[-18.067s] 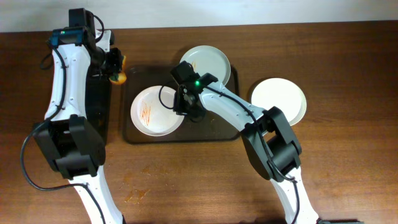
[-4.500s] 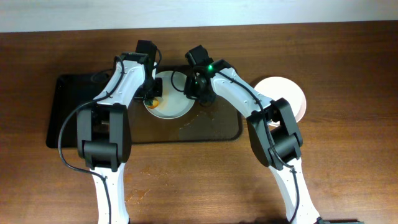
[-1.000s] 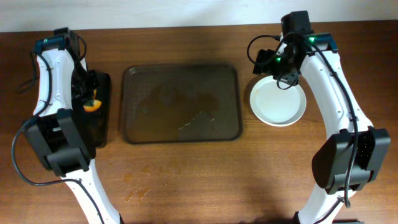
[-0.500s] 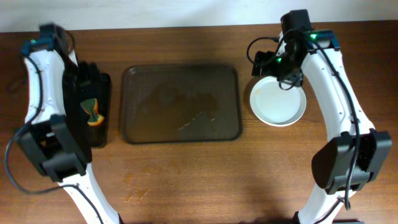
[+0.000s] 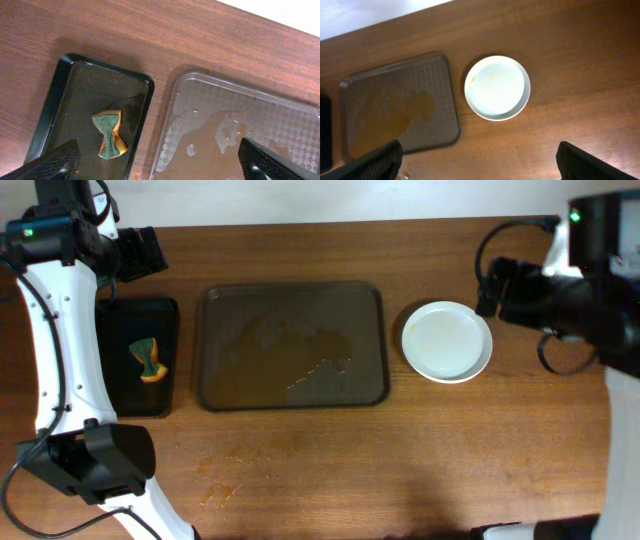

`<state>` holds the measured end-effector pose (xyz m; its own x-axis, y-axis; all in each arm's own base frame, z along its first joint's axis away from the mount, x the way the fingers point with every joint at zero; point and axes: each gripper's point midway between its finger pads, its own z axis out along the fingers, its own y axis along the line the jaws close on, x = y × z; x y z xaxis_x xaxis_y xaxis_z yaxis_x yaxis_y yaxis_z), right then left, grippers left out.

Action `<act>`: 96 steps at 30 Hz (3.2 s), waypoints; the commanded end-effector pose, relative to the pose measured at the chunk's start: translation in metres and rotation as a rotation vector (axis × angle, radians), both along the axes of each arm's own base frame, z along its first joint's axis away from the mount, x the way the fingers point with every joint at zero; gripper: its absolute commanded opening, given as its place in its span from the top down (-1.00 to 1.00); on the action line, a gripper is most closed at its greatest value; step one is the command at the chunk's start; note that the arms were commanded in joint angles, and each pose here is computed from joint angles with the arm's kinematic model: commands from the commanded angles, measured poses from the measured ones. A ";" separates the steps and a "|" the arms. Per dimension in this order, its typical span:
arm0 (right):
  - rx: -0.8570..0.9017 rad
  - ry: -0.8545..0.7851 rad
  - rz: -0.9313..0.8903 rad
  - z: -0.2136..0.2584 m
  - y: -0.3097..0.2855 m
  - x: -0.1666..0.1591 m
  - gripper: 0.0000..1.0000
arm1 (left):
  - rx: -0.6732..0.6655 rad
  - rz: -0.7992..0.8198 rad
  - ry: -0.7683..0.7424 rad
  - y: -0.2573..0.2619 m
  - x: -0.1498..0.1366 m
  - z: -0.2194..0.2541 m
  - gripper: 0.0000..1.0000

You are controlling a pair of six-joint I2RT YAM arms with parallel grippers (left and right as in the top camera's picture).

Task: Clean dirty plates on tray and stack at the side

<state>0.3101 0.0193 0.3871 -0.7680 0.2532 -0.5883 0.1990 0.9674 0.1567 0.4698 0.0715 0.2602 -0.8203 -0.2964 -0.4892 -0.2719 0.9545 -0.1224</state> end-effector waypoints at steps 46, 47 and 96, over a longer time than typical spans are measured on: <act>-0.062 -0.978 -0.096 -0.189 -0.040 -0.062 -0.97 | -0.003 -0.017 0.009 -0.001 0.001 -0.004 -0.98; -0.062 -0.974 -0.096 -0.194 -0.040 -0.062 -0.97 | -0.003 -0.017 0.009 -0.001 0.001 -0.004 -0.98; -0.085 -0.837 -0.070 -0.231 -0.039 -0.065 -0.97 | 0.250 -0.101 -0.507 -0.005 -0.107 -0.028 -0.98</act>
<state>0.2454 -0.0186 0.1592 -0.0496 0.2241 -0.9733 0.1069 0.9701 0.2179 0.3889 0.0727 0.2420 -0.5448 -0.1078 -0.8316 -0.1713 0.9851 -0.0155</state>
